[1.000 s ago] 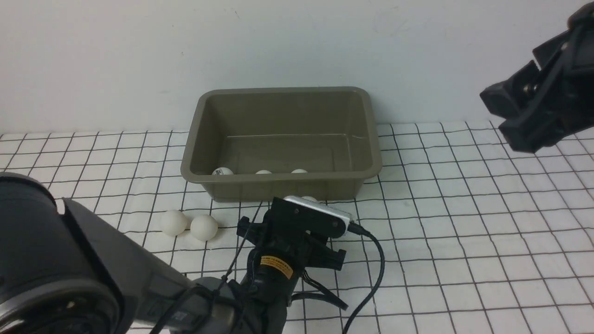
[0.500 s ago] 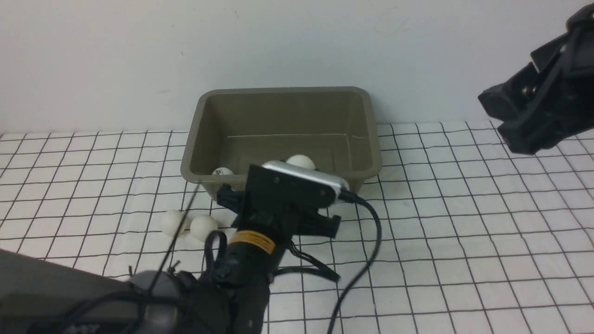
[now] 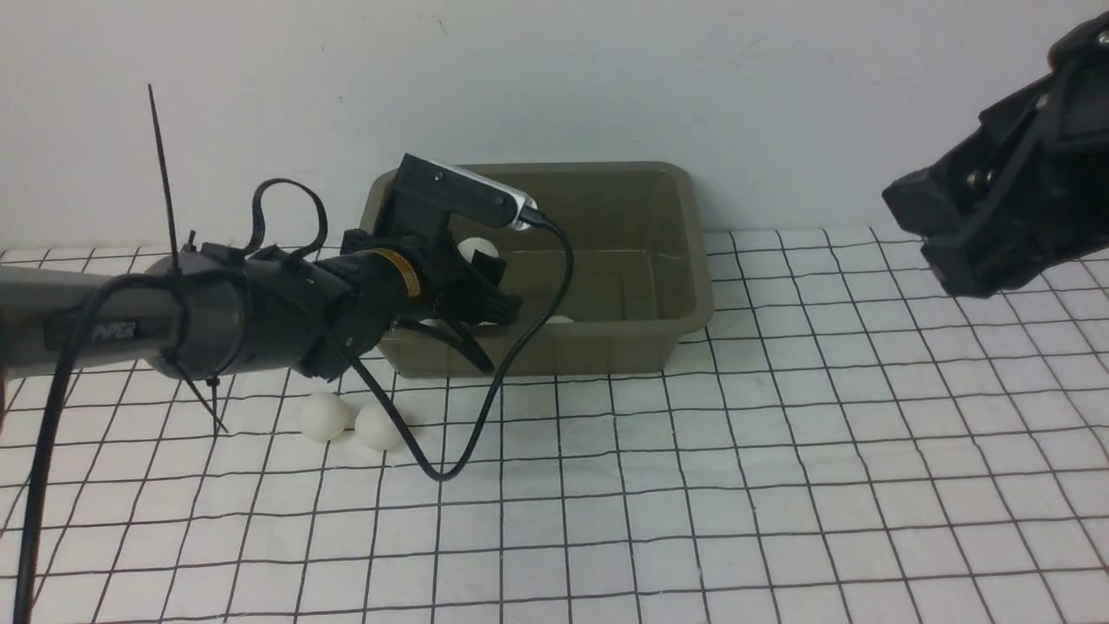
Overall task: Put the table tennis balls into the box on the white checkered tablecloth.
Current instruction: 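Drop the ball into the bin, then reach for and grasp a ping pong ball on the table beside the basket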
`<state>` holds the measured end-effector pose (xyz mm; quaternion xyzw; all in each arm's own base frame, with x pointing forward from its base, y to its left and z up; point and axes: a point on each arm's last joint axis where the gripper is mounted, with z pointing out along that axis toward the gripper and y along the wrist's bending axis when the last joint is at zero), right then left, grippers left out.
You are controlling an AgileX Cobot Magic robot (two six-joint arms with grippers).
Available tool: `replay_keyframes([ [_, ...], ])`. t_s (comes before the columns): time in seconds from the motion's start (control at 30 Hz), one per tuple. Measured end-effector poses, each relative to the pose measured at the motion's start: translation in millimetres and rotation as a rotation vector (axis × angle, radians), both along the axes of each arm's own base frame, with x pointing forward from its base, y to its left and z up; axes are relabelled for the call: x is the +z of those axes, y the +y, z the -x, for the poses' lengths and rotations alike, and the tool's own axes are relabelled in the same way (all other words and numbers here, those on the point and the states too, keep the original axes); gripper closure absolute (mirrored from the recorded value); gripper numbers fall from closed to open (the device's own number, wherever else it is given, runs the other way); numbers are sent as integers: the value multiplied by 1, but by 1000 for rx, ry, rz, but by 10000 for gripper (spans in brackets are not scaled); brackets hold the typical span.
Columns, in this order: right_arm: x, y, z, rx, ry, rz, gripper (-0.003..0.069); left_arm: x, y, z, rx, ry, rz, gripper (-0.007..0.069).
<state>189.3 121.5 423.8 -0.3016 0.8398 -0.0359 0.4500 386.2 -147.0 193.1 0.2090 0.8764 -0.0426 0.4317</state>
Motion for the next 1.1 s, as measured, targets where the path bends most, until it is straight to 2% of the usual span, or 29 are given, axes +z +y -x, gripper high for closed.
replay_keyframes([
  [0.17, 0, 0, 0, 0, 0, 0, 200, 47, 0, 30, 66, 15, -128, 120],
  [0.27, 0, 0, 0, 0, -1, 0, 200, 89, -4, 60, 93, -6, -121, 170],
  [0.43, 0, 0, 0, 1, -1, 0, 200, 122, -1, 99, 95, 56, -118, 200],
  [0.67, 0, 0, 0, 1, -1, 0, 200, 127, 4, 127, 62, 238, -121, 200],
  [0.8, 0, 0, 0, 2, 0, -4, 200, 123, 0, 140, -42, 358, -128, 200],
  [0.93, 0, 0, 0, 2, 0, -5, 200, 116, -5, 145, -102, 401, -107, 200],
  [1.1, 0, 1, 1, 11, 7, -12, 200, 82, -3, 149, -130, 484, -173, 200],
])
